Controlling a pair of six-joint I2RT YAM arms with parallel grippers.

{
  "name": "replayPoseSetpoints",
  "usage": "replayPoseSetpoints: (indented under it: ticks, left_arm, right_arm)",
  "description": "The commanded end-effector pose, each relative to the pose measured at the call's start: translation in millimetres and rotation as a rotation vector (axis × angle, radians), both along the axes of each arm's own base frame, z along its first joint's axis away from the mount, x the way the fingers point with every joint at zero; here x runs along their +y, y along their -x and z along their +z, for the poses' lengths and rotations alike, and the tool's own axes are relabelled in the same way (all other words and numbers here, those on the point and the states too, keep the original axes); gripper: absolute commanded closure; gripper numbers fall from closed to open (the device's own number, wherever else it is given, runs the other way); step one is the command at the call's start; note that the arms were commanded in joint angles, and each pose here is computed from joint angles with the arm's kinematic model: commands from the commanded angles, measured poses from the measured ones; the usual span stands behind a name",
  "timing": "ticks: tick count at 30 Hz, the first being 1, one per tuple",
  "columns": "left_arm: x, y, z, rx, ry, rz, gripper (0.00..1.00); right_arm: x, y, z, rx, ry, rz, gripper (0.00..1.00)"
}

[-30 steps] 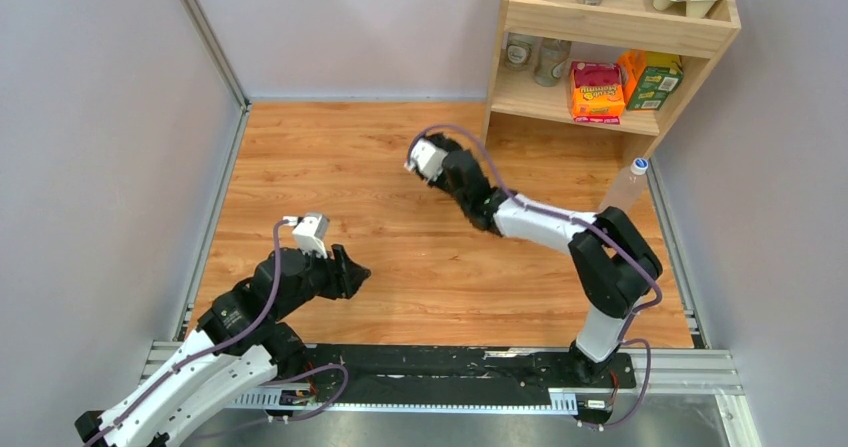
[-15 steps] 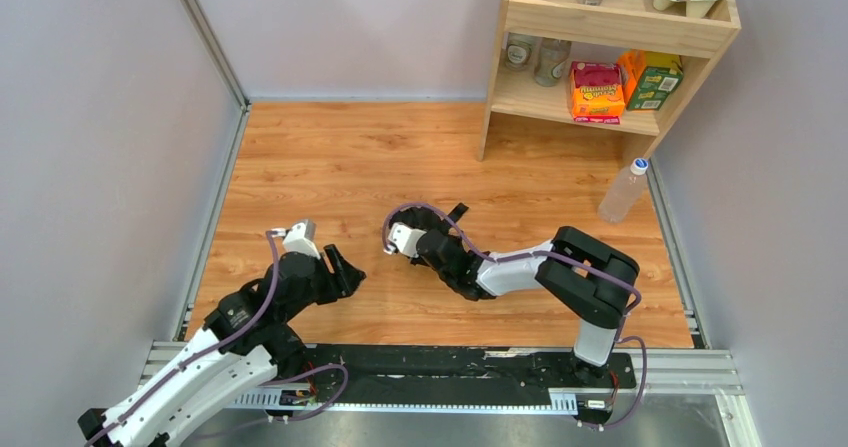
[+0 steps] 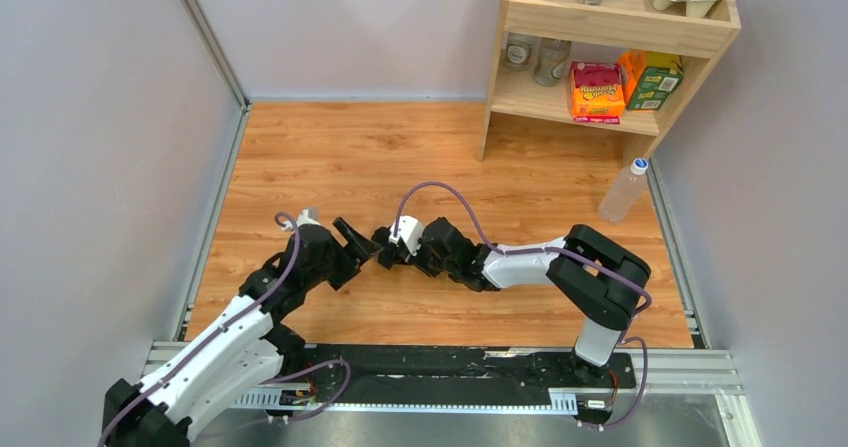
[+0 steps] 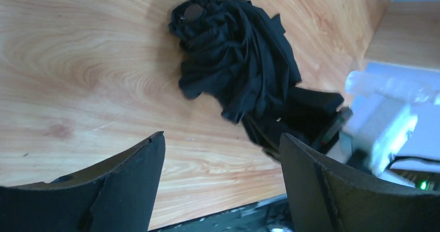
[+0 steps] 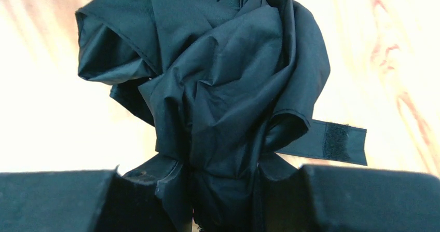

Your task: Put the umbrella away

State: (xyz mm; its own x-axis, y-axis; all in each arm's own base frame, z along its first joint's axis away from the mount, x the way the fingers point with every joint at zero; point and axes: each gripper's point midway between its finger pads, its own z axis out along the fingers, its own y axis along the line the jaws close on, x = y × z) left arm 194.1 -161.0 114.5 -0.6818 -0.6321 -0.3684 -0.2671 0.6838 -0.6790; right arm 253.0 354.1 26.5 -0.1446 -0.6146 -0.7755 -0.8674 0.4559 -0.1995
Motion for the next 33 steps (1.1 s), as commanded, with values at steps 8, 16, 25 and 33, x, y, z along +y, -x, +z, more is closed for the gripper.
replayPoseSetpoints:
  ticks: [8, 16, 25, 33]
  left_arm:
    - [-42.4, -32.1, -18.6, 0.169, 0.286, 0.041, 0.13]
    - [-21.2, -44.5, -14.2, 0.077, 0.237, 0.14, 0.13]
    - [-21.5, -47.1, -24.5, 0.237, 0.272, 0.224, 0.13]
    - [-29.1, -63.1, -57.9, 0.313, 0.173, 0.2, 0.13]
  right_arm:
    - [-17.8, 67.7, -55.9, 0.318, 0.058, 0.086, 1.0]
    - [-19.9, 65.9, -55.5, 0.309, 0.075, 0.089, 1.0]
    - [-17.6, 65.0, -53.8, 0.307, 0.071, 0.093, 1.0]
    - [-16.5, 66.2, -52.4, 0.303, 0.07, 0.1, 1.0]
